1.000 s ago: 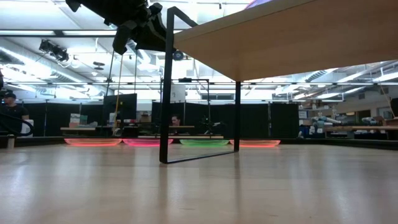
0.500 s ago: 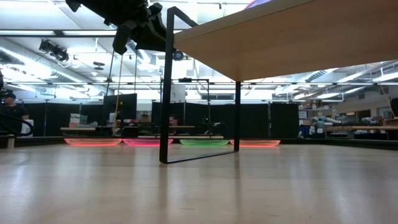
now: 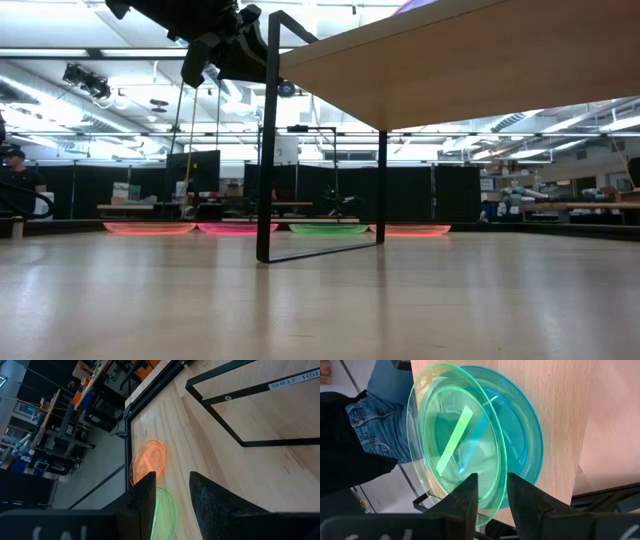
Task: Place and stack plates onto a shelf
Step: Stack the bottom transparent green plate on the transparent blue plate on the shelf, then stack the right transparent orange plate on the transparent pink plate on the shelf
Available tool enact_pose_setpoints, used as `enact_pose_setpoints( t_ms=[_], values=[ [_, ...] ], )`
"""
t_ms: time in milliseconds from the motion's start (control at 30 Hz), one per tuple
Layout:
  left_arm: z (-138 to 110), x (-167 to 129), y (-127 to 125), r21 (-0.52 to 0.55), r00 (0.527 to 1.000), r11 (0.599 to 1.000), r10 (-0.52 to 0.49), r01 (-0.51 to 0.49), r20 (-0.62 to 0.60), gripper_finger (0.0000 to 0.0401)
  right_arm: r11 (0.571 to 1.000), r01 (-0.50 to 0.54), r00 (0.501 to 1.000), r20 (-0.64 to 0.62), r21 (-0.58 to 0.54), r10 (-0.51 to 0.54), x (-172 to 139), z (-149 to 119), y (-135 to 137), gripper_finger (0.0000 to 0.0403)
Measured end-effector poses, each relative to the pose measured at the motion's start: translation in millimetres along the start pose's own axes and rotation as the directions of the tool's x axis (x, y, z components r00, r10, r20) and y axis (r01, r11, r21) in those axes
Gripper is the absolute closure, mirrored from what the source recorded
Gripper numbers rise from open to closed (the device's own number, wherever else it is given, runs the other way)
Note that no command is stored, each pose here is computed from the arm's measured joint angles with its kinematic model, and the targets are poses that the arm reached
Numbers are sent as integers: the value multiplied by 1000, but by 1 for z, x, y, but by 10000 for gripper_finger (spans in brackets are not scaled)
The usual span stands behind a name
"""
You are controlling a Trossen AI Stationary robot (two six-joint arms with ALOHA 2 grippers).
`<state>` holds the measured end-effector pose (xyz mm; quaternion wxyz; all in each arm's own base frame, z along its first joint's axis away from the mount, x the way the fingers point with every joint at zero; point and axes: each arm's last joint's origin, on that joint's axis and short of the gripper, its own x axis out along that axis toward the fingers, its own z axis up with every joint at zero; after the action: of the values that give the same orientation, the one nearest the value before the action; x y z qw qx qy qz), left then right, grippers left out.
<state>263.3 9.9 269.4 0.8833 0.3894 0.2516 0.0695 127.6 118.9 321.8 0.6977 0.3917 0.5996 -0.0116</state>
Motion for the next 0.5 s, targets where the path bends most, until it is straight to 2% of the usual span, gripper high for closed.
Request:
enact_pose_setpoints(
  t_ms=[500],
  values=[
    [0,0,0,0,1000,1000,0,0,0,275,999,25,999,-28,48,-24,0,-1,-3,254]
  ],
)
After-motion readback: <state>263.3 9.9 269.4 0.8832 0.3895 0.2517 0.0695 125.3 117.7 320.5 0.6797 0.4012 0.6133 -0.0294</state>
